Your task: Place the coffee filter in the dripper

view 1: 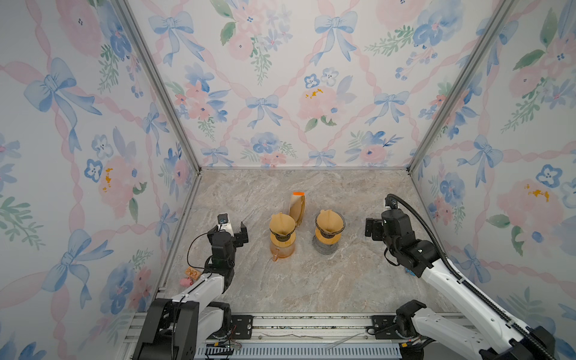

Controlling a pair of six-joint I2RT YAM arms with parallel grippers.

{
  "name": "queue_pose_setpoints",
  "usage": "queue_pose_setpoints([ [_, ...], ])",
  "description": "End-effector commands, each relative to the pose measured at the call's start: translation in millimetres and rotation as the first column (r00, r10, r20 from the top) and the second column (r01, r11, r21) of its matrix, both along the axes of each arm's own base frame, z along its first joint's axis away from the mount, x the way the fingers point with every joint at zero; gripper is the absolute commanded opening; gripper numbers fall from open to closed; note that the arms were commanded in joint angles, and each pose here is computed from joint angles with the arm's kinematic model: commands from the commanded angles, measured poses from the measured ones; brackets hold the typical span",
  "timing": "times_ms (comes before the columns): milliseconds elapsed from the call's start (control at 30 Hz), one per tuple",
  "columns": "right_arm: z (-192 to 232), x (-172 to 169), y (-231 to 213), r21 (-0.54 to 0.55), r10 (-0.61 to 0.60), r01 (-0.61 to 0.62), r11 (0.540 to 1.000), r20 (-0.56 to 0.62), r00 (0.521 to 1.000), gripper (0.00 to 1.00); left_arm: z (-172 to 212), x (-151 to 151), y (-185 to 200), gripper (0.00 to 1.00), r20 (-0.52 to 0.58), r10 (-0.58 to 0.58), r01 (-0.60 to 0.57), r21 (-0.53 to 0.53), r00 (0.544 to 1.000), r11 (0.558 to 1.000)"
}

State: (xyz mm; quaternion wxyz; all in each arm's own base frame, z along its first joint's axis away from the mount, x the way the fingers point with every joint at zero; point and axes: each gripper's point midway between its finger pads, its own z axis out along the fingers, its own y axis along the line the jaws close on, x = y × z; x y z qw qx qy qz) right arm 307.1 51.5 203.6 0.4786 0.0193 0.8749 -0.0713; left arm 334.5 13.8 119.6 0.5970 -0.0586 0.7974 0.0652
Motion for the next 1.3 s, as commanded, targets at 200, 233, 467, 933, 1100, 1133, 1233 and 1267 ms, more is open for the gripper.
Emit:
queue_pose_setpoints([
  [200, -12, 37, -5, -0.007, 0.000, 0.000, 1.000, 0.040, 0.999, 0.96, 17, 24, -1, 0.98, 0.144, -0.055, 0.048, 0.054, 0.988, 0.997],
  [233, -14, 40, -6, -0.005, 0.001, -0.001, 1.000, 0.042, 0.999, 0.96, 15, 27, -1, 0.98, 0.146, -0.055, 0.049, 0.044, 0.988, 0.998],
  [467, -26, 58, -17, -0.031, 0.001, 0.000, 1.000, 0.052, 0.999, 0.96, -5, 32, -4, 0.98, 0.148, -0.078, 0.071, 0.052, 0.986, 0.996],
  [933, -56, 75, -42, 0.009, 0.021, -0.023, 1.000, 0.167, 0.986, 0.96, -10, 41, -3, 0.98, 0.098, -0.078, 0.074, 0.042, 0.992, 0.996],
  [1100, -65, 76, -44, -0.005, 0.027, -0.027, 1.000, 0.199, 0.980, 0.96, -10, 41, -4, 0.98, 0.097, -0.079, 0.075, 0.042, 0.992, 0.996],
  [1133, -67, 76, -44, -0.004, 0.025, -0.025, 1.000, 0.202, 0.979, 0.96, -11, 40, -4, 0.98, 0.096, -0.078, 0.074, 0.042, 0.992, 0.996],
  [1233, -74, 78, -44, -0.007, 0.029, -0.029, 1.000, 0.207, 0.978, 0.96, -11, 41, -4, 0.98, 0.097, -0.078, 0.074, 0.042, 0.992, 0.996],
  [1267, -76, 78, -44, -0.009, 0.029, -0.028, 1.000, 0.207, 0.978, 0.96, -10, 41, -4, 0.98, 0.098, -0.078, 0.074, 0.042, 0.992, 0.996],
])
